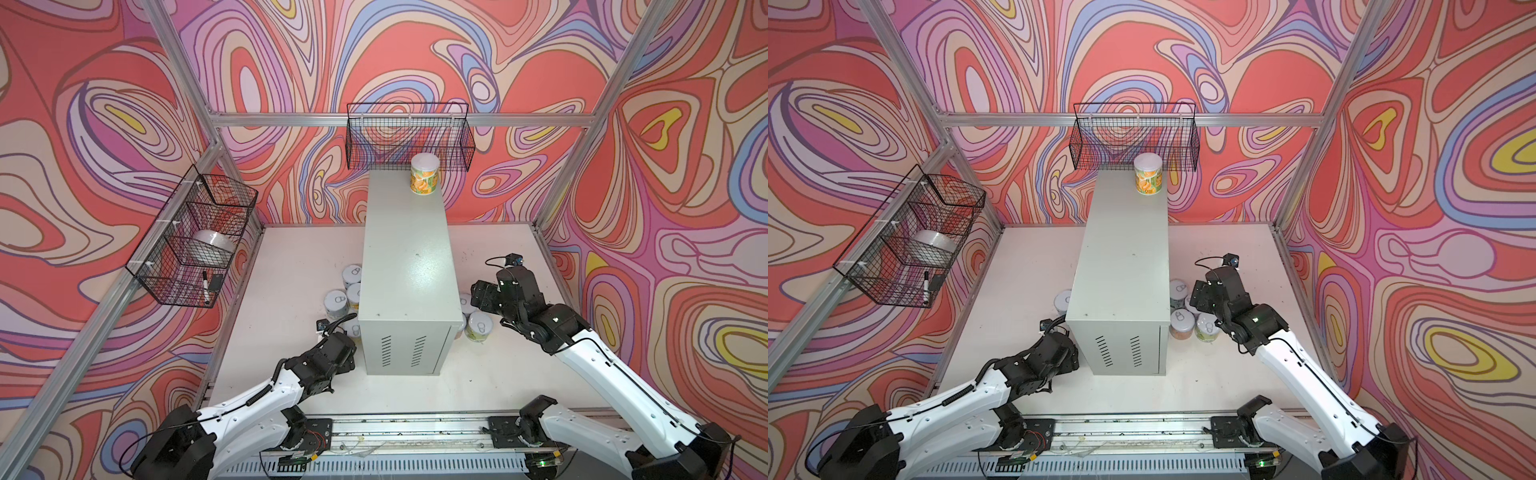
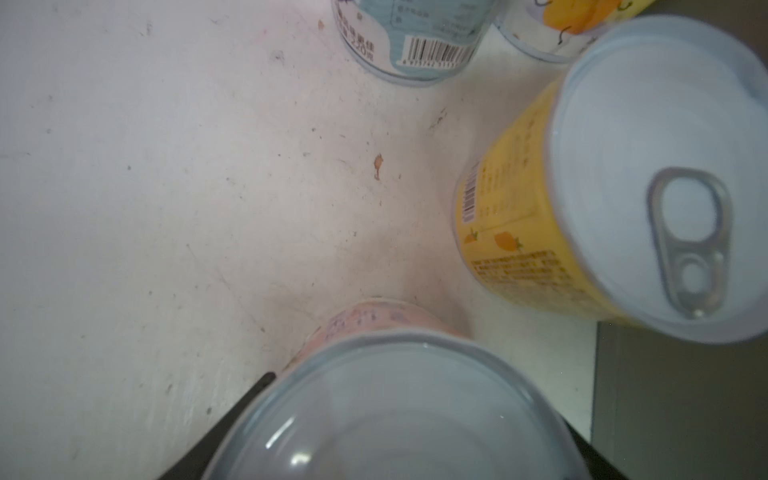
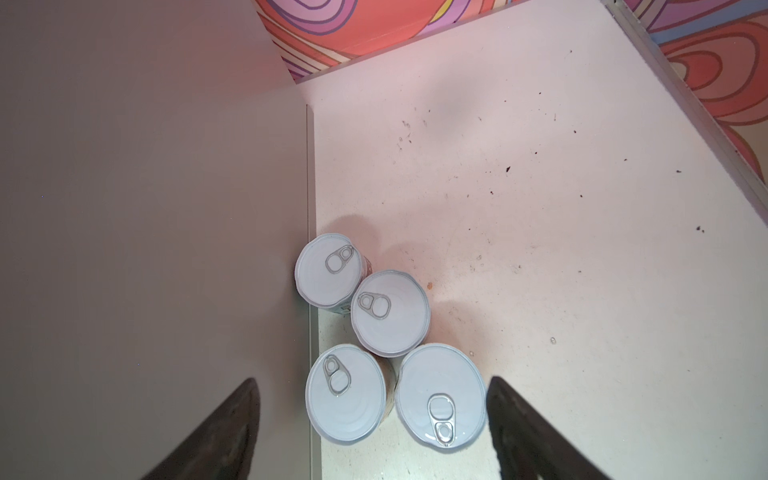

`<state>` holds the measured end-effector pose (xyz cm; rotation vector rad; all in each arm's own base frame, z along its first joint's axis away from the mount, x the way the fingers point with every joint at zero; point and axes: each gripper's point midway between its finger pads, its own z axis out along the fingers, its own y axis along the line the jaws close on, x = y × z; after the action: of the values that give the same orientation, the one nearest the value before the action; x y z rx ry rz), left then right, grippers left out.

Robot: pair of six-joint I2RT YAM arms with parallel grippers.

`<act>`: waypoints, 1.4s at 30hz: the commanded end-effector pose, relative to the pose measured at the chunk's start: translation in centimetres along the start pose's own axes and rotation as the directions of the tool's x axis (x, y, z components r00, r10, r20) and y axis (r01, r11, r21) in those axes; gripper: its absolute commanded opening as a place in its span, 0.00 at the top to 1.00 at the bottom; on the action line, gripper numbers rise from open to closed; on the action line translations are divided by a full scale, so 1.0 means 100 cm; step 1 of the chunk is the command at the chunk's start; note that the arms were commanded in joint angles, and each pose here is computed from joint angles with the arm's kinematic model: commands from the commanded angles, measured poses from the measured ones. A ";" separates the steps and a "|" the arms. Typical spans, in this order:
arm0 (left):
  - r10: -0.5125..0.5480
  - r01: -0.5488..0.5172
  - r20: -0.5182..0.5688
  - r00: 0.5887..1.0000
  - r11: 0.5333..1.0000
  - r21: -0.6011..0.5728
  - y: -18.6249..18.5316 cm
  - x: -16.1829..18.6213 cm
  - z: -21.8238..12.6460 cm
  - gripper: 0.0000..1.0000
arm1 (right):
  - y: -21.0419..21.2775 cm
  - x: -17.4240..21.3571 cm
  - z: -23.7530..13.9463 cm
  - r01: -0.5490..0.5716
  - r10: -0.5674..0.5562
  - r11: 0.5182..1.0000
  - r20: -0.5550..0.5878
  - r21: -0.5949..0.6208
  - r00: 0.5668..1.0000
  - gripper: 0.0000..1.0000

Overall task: Place and organize the canned foods onto the counter
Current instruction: 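Lower the left gripper over the pink-labelled can nearest the robot, then close the left gripper on the pink can and lift it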

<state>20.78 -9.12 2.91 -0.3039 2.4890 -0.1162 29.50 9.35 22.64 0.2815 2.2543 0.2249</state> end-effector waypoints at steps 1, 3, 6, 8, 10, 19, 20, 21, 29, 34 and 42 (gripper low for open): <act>-0.011 0.011 0.008 1.000 1.000 -0.027 0.003 -0.001 0.003 0.29 | 0.000 0.001 0.003 -0.005 0.005 1.000 0.003 -0.007 1.000 0.12; -0.007 0.007 0.013 1.000 0.999 -0.032 0.003 -0.003 0.002 0.36 | 0.000 0.003 0.004 -0.003 0.003 1.000 0.001 -0.008 1.000 0.13; 0.001 -0.001 0.015 1.000 0.999 -0.038 0.003 -0.005 0.000 0.43 | 0.001 0.003 0.006 0.002 -0.002 1.000 0.000 -0.007 1.000 0.13; 0.008 -0.008 0.013 1.000 0.999 -0.040 0.003 -0.006 -0.002 0.49 | 0.001 0.002 0.007 0.006 -0.006 1.000 0.004 -0.004 1.000 0.13; 0.009 -0.009 0.011 1.000 0.999 -0.037 0.003 -0.007 -0.004 0.62 | 0.002 0.001 0.008 0.006 -0.006 1.000 0.007 -0.008 1.000 0.13; 0.052 -0.051 0.046 0.998 0.999 -0.018 -0.003 -0.045 -0.060 1.00 | -0.002 -0.005 0.007 0.003 -0.003 1.000 0.018 0.014 1.000 0.13; 0.067 -0.066 0.058 0.996 0.998 -0.015 -0.004 -0.055 -0.073 1.00 | -0.005 -0.007 0.006 0.001 -0.001 1.000 0.020 0.021 1.000 0.13; 0.085 -0.084 0.064 0.994 0.996 -0.019 -0.004 -0.062 -0.083 1.00 | -0.007 -0.009 0.005 -0.004 0.003 1.000 0.023 0.027 1.000 0.13; 0.247 -0.241 0.152 0.957 0.969 -0.056 -0.020 -0.177 -0.183 1.00 | -0.025 -0.037 -0.013 -0.005 0.001 0.998 0.067 0.064 0.998 0.13; 0.316 -0.323 0.194 0.929 0.946 0.005 -0.056 -0.243 -0.217 1.00 | -0.028 -0.066 -0.031 0.009 -0.016 0.997 0.096 0.074 0.995 0.12; 0.413 -0.453 0.253 0.875 0.882 0.127 -0.129 -0.320 -0.244 1.00 | -0.004 -0.112 -0.055 0.038 -0.039 0.999 0.162 0.012 0.986 0.12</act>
<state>33.79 -12.41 42.51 0.1618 2.2145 -0.1015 32.07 5.24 33.57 0.2996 2.0809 0.1719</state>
